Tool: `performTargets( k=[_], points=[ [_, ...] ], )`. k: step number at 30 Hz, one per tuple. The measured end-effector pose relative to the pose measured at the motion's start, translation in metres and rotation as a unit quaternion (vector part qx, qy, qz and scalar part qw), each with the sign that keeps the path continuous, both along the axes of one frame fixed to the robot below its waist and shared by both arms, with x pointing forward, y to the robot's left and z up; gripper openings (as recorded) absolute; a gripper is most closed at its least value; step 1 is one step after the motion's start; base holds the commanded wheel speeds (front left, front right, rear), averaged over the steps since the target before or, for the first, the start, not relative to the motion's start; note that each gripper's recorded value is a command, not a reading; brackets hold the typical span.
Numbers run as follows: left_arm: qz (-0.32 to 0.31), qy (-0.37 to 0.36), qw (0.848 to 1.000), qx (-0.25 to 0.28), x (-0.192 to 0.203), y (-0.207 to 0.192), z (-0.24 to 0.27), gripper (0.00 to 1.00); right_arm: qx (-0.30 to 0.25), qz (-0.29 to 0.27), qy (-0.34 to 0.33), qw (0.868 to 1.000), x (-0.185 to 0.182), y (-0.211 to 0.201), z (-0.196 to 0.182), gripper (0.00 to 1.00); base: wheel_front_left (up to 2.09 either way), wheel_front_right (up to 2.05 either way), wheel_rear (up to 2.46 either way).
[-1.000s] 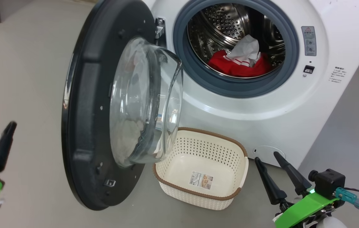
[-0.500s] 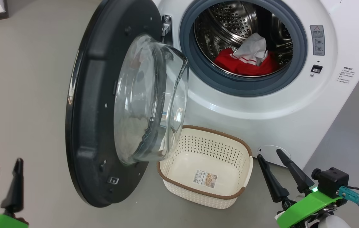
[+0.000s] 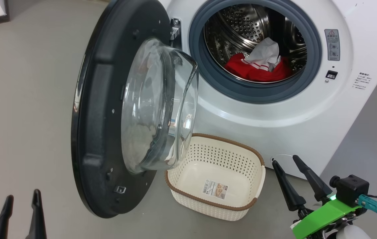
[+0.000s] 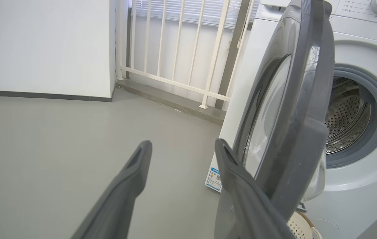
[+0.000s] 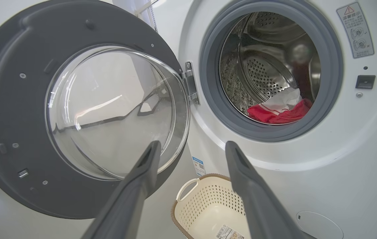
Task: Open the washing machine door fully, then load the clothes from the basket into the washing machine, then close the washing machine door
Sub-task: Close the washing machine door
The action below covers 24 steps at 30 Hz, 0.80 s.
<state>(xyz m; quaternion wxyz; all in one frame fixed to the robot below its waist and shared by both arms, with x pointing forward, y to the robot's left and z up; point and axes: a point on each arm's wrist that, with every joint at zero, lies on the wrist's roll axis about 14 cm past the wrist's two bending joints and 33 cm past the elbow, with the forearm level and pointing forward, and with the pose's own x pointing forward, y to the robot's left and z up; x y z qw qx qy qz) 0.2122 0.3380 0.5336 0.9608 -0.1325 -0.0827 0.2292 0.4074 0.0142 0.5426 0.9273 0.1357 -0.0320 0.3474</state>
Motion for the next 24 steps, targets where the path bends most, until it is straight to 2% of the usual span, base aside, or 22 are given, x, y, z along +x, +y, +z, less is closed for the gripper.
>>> performTargets(
  k=[6, 24],
  points=[
    [0.005, -0.007, 1.000, 0.015, -0.002, -0.003, -0.001, 1.00, 0.000, 0.001, -0.001, 1.000, 0.000, 0.001, 0.001, 1.00, 0.00, 0.00, 0.00],
    [0.005, -0.004, 1.000, 0.014, 0.001, -0.008, -0.010, 1.00, -0.001, 0.002, -0.003, 1.000, -0.002, 0.001, 0.002, 1.00, 0.00, 0.00, 0.00]
  ],
)
